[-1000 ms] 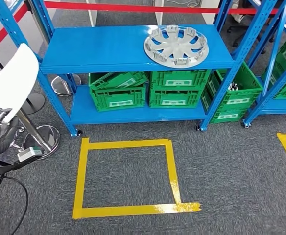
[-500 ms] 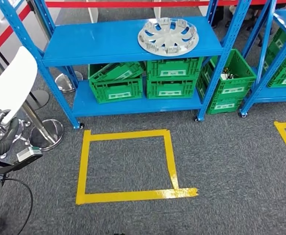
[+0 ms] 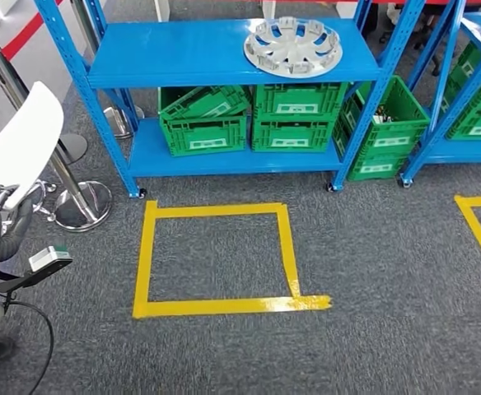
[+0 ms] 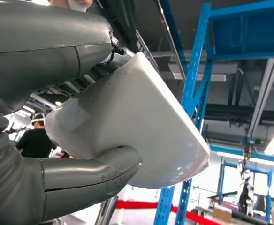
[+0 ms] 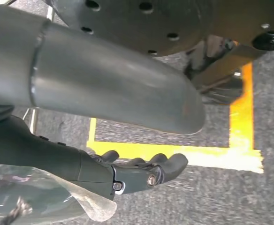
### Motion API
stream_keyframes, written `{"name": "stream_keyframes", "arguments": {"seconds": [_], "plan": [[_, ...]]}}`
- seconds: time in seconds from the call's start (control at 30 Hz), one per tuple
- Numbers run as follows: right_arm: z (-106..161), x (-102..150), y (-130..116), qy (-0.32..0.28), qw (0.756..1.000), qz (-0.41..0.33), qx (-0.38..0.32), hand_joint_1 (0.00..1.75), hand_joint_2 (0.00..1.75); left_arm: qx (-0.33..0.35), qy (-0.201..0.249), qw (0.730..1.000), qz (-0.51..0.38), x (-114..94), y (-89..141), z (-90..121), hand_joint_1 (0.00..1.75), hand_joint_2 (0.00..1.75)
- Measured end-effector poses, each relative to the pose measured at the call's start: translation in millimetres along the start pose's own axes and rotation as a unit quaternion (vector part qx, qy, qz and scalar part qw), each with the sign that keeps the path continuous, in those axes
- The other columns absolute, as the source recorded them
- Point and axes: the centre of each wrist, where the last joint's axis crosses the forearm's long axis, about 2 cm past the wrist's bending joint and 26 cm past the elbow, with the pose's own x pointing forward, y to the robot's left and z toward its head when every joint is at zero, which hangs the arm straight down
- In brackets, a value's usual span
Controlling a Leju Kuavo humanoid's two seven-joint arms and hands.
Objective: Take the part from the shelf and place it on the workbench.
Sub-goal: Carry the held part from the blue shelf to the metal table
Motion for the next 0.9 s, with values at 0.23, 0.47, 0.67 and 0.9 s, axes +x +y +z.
{"name": "stream_keyframes", "arguments": {"seconds": [0.23, 0.47, 0.67, 0.9], "plan": [[-0.6, 3.2, 0.6, -0.004, 1.000, 0.000, 0.002, 0.00, 0.00, 0.004, -0.001, 1.000, 0.000, -0.8, 0.7, -3.6, 1.75, 1.75], [-0.1, 4.2, 4.5, -0.006, 1.000, 0.001, 0.006, 0.00, 0.00, 0.005, -0.005, 1.000, 0.001, -0.2, -0.2, -7.1, 1.75, 1.75], [0.3, 6.4, 8.7, -0.010, 1.000, 0.001, 0.012, 0.00, 0.00, 0.006, -0.010, 1.000, 0.002, 0.0, -0.2, -10.6, 1.75, 1.75], [0.5, 6.3, 9.9, -0.013, 1.000, 0.004, 0.016, 0.00, 0.00, 0.011, -0.016, 1.000, 0.002, -0.6, 0.6, -15.8, 1.75, 1.75]]}}
